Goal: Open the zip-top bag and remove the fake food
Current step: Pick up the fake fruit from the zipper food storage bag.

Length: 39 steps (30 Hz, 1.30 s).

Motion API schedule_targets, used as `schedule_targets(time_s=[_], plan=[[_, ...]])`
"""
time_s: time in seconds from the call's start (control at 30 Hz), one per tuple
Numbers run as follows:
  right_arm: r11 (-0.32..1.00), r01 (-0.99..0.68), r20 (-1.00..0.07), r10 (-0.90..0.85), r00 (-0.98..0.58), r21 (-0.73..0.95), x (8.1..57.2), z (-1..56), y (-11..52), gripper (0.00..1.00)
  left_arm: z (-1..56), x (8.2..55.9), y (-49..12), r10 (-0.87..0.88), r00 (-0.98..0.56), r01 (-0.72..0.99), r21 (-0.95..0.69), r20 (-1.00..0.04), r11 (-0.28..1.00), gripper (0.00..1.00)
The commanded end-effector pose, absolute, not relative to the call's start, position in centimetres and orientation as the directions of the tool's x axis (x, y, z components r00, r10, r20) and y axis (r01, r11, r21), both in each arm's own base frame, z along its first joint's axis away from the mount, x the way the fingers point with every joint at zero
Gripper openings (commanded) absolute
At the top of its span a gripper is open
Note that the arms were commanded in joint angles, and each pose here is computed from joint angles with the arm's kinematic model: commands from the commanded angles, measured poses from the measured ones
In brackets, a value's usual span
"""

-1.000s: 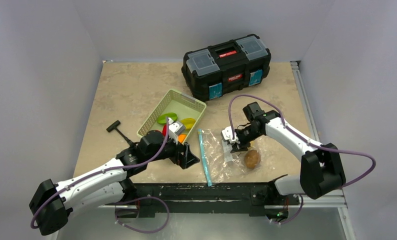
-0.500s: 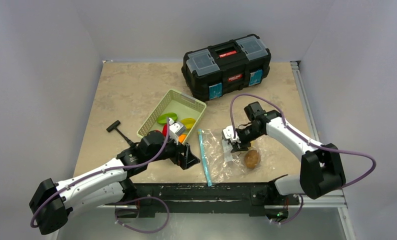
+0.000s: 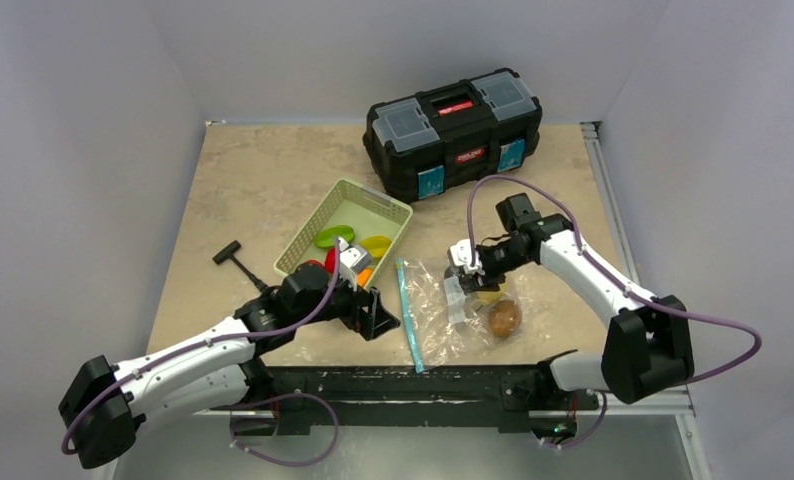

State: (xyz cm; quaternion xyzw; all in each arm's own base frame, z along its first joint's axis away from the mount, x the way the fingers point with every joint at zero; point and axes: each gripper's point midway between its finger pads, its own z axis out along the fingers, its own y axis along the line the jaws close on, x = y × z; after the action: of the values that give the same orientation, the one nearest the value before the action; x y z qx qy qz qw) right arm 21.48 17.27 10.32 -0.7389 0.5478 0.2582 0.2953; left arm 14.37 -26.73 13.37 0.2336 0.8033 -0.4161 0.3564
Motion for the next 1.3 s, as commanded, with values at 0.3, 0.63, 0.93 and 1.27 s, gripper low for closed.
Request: schedule_targets(time_s=[0.3,0.63,0.93,1.27], plan=[[-0.173,-0.950,-0.590,-0.750,0.298,-0.260,27.3,11.7,16.4,0.57,13.5,15.0,-27.9,0.066,-0.634,0.675,-0.510,-0.770,0.533,0.91],[-0.195,-0.958,-0.529,-0.801,0.279,-0.210,27.5,7.2,15.8,0.63,12.4,14.9,-27.5,0.117,-0.628,0.685,-0.476,-0.769,0.551,0.79],[-0.272,-0.951,-0.497,-0.810,0.310,-0.150,26.0,4.0,17.0,0.50,11.9,14.9,-27.0,0.154,-0.606,0.705,-0.438,-0.780,0.558,0.67],[-0.325,-0.941,-0.530,-0.783,0.326,-0.098,24.6,3.4,18.3,0.09,10.9,14.1,-26.8,0.180,-0.609,0.719,-0.442,-0.773,0.536,0.45]])
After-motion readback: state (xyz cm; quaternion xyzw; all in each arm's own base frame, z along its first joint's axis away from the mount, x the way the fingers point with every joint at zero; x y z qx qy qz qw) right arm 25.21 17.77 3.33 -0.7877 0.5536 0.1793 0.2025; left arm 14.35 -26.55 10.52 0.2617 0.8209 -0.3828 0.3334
